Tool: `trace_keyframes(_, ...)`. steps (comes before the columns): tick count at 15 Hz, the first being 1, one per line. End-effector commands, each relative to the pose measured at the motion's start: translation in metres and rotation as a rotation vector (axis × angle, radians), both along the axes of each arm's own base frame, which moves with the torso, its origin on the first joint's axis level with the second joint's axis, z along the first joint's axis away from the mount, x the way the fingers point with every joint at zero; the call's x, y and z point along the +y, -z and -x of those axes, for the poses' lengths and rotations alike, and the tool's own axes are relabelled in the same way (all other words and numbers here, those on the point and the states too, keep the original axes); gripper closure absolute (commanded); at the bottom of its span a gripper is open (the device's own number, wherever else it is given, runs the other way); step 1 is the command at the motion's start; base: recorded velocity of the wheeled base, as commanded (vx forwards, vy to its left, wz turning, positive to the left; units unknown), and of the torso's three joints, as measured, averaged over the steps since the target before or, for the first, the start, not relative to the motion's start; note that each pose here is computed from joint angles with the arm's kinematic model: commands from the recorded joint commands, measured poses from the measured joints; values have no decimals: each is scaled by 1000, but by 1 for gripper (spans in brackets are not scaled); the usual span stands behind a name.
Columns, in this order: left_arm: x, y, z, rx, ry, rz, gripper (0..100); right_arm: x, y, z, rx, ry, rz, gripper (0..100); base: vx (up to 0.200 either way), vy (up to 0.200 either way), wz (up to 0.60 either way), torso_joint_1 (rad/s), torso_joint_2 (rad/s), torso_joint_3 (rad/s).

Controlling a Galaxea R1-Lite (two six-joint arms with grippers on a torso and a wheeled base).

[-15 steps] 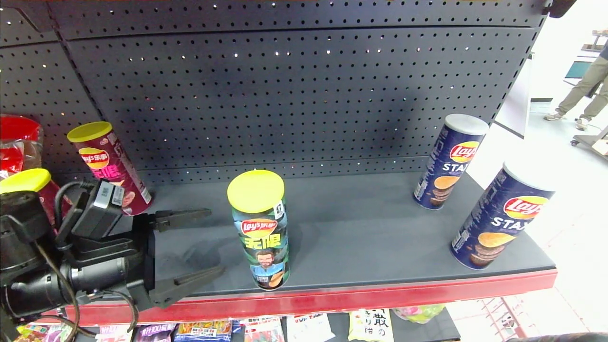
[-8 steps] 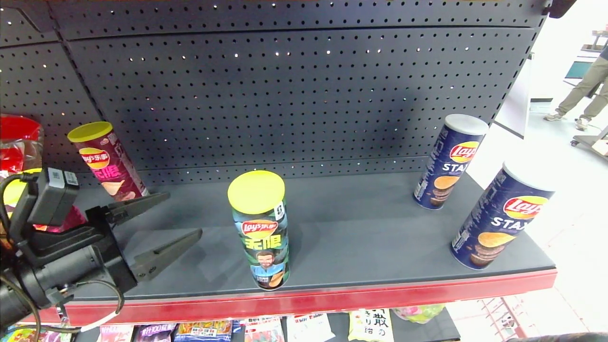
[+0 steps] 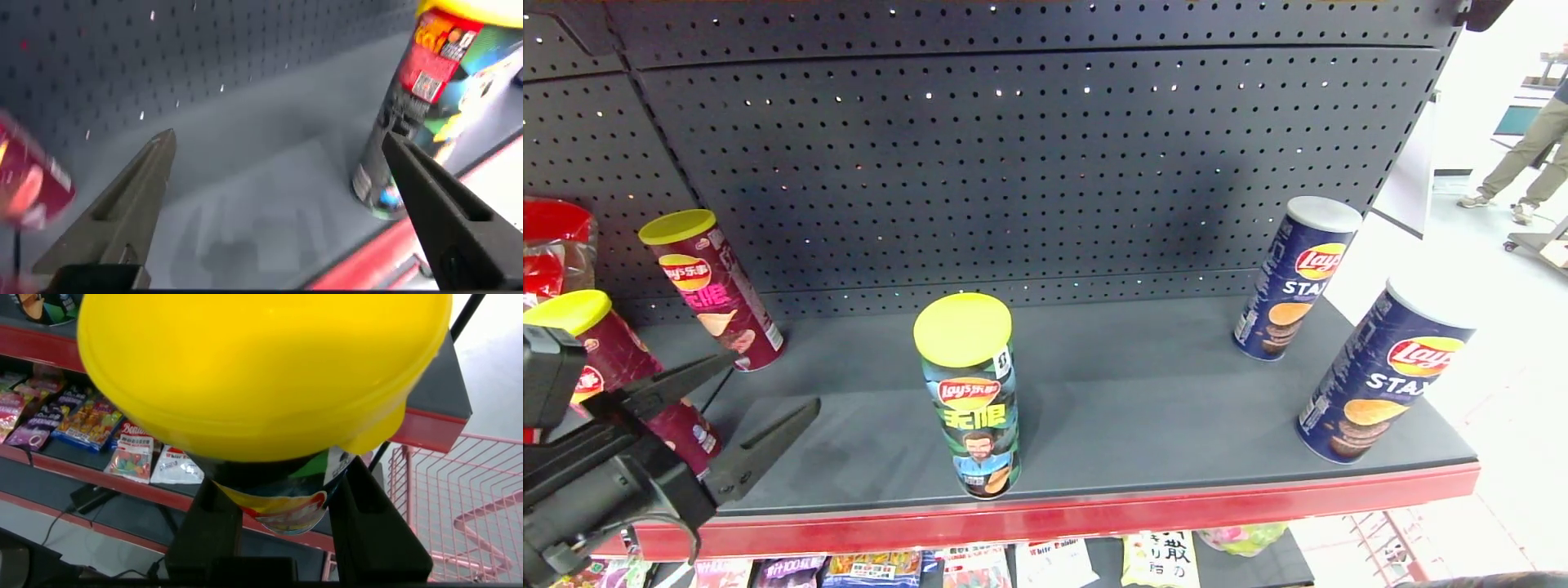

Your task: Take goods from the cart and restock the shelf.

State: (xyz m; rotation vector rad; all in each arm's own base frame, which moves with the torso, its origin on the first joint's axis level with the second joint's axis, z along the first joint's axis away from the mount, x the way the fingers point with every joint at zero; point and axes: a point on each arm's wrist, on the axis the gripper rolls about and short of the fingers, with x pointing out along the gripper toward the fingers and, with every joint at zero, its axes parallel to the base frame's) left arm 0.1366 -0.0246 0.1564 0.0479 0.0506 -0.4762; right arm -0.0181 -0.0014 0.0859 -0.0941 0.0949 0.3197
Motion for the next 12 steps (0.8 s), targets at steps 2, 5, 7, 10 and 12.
trace_keyframes(2,7,-2,53,26,-13,-5,0,0,0,1,-8,2,0,100,0,0,0,0,0,0)
trace_keyframes(5,13,1,107,143,-16,-20,0,2,-45,-8,7,-3,4,100,0,0,0,0,0,0)
trace_keyframes(7,17,-1,137,203,-17,-28,0,9,-98,-37,58,-52,13,100,0,0,0,0,0,0)
trace_keyframes(10,20,5,154,190,-36,-29,0,34,-156,-94,125,-215,31,100,0,0,0,0,0,0)
trace_keyframes(12,20,5,157,175,-42,-28,0,55,-168,-117,159,-324,46,100,0,0,0,0,0,0)
